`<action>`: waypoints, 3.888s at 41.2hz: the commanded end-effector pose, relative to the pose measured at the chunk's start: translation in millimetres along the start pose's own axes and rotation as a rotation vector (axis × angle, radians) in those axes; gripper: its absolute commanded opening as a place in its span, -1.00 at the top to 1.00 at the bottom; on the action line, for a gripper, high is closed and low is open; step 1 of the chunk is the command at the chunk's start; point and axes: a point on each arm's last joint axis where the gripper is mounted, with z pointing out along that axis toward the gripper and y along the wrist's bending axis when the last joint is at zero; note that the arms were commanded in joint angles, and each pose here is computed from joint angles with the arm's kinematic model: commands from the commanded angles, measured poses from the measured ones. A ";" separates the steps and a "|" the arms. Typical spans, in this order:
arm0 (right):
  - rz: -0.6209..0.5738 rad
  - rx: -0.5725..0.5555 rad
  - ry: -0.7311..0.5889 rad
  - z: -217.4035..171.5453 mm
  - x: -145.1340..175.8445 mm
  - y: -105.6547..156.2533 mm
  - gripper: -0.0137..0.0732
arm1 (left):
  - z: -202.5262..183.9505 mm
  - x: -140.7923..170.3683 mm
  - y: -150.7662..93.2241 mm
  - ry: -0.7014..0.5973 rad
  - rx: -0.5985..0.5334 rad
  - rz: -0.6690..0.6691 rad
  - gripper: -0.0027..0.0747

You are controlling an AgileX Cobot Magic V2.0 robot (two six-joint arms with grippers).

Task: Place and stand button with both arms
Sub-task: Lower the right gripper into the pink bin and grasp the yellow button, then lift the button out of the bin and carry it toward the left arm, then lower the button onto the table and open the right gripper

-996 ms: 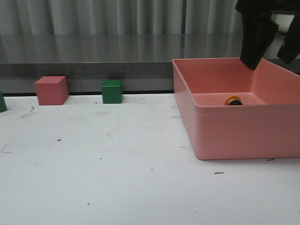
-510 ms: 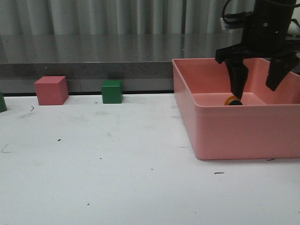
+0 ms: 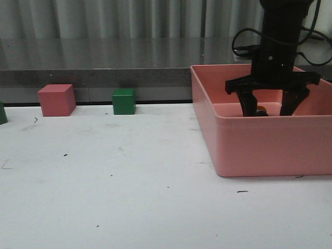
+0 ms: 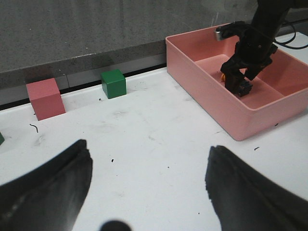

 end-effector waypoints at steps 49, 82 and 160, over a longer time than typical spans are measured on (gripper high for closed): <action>-0.146 -0.274 -0.207 -166.9 46.0 85.2 0.18 | -1.7 -15.3 -1.2 -0.100 0.012 -0.002 -0.34; -0.146 -0.363 -0.063 -112.2 100.5 268.4 0.18 | -1.7 -15.3 -1.2 -0.100 0.012 -0.002 -0.34; -0.671 -0.466 -0.514 -322.9 132.2 184.8 -0.35 | -1.7 -15.3 -1.2 -0.100 0.012 -0.002 -0.34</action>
